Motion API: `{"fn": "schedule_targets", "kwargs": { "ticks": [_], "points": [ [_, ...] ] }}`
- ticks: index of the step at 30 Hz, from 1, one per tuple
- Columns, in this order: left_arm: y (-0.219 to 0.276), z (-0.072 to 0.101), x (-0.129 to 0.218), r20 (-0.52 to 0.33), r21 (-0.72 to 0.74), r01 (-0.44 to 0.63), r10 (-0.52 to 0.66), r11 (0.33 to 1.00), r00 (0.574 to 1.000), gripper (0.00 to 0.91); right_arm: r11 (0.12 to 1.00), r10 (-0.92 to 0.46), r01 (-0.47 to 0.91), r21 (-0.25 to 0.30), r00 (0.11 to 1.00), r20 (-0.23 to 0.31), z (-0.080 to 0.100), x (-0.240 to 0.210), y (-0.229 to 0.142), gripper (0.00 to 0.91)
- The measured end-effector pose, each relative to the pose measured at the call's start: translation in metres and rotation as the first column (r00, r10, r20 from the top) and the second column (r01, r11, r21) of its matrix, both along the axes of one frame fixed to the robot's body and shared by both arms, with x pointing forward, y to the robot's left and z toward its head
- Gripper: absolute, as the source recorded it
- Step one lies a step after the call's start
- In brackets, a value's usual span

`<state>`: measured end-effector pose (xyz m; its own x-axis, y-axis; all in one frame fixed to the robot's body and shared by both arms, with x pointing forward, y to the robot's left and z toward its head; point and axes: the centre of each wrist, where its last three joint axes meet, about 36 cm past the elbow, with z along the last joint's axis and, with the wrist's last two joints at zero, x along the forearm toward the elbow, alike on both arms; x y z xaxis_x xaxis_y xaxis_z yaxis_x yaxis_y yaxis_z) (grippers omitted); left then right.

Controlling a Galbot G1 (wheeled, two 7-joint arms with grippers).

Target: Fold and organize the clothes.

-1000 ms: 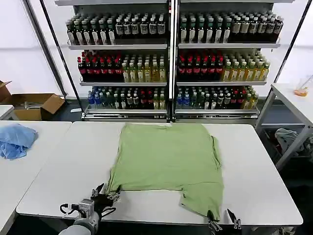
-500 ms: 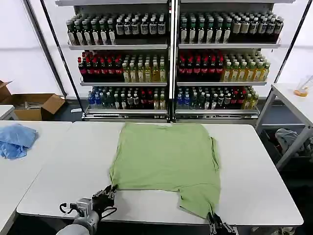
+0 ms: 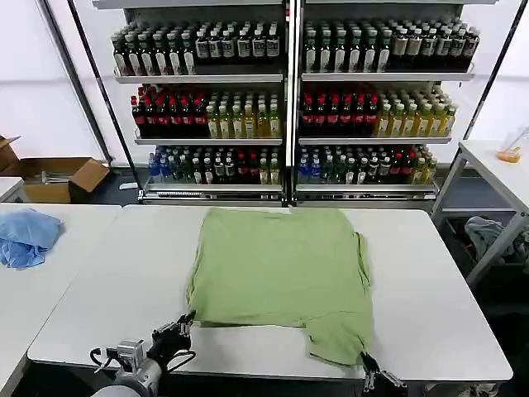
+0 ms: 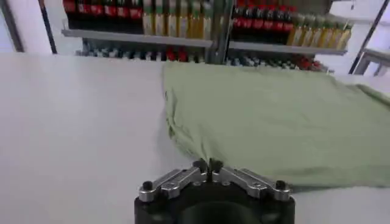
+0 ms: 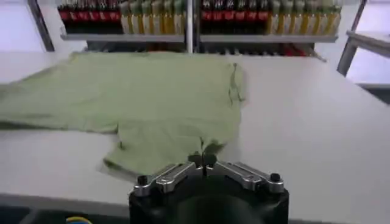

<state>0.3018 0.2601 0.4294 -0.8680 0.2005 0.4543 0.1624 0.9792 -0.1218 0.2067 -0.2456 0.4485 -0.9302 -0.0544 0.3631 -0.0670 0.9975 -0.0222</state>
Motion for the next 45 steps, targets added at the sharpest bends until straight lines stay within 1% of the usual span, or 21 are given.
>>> {"fn": "schedule_targets", "kwargs": {
  "ticks": [6, 7, 10, 13, 15, 22, 27, 29, 36, 45],
  "points": [
    [0.004, 0.019, -0.006, 0.040, -0.014, 0.001, -0.001, 1.000, 0.999, 0.081, 1.000, -0.012, 0.013, -0.008, 0.999, 0.052, 0.013, 0.010, -0.009, 0.000],
    [0.004, 0.021, -0.006, 0.044, -0.017, 0.005, -0.005, 1.000, 0.999, 0.071, 1.000, -0.013, 0.013, -0.008, 0.998, 0.061, 0.014, 0.013, -0.010, 0.000],
    [0.004, 0.024, -0.004, 0.055, -0.023, 0.020, -0.019, 1.000, 0.998, 0.081, 1.000, -0.012, 0.012, -0.004, 0.996, 0.089, 0.020, 0.024, -0.013, 0.000],
    [0.004, 0.027, 0.000, 0.067, -0.022, 0.036, -0.034, 0.999, 0.997, 0.111, 1.000, -0.004, 0.005, -0.007, 0.993, 0.115, 0.022, 0.037, -0.016, 0.000],
    [0.005, 0.027, 0.005, 0.070, -0.019, 0.043, -0.042, 0.999, 0.997, 0.111, 1.000, 0.007, -0.006, -0.009, 0.992, 0.128, 0.022, 0.046, -0.018, 0.000],
    [0.009, 0.022, 0.027, 0.076, -0.010, 0.061, -0.060, 0.998, 0.995, 0.091, 0.999, 0.044, -0.041, -0.024, 0.984, 0.173, 0.022, 0.086, -0.022, 0.000],
    [0.013, 0.017, 0.046, 0.073, -0.012, 0.064, -0.063, 0.998, 0.995, 0.081, 0.998, 0.059, -0.053, -0.041, 0.981, 0.187, 0.018, 0.118, -0.023, 0.000],
    [0.015, 0.015, 0.056, 0.074, -0.012, 0.064, -0.063, 0.998, 0.995, 0.091, 0.998, 0.062, -0.054, -0.045, 0.980, 0.189, 0.016, 0.130, -0.023, 0.000],
    [0.016, 0.005, 0.086, 0.076, -0.008, 0.058, -0.058, 0.998, 0.995, 0.091, 0.996, 0.063, -0.052, -0.066, 0.982, 0.179, 0.000, 0.168, -0.022, 0.000],
    [0.011, -0.013, 0.121, 0.070, 0.006, 0.044, -0.044, 0.999, 0.997, 0.091, 0.995, 0.065, -0.051, -0.089, 0.984, 0.164, -0.018, 0.202, -0.015, 0.000]
  ]
}}
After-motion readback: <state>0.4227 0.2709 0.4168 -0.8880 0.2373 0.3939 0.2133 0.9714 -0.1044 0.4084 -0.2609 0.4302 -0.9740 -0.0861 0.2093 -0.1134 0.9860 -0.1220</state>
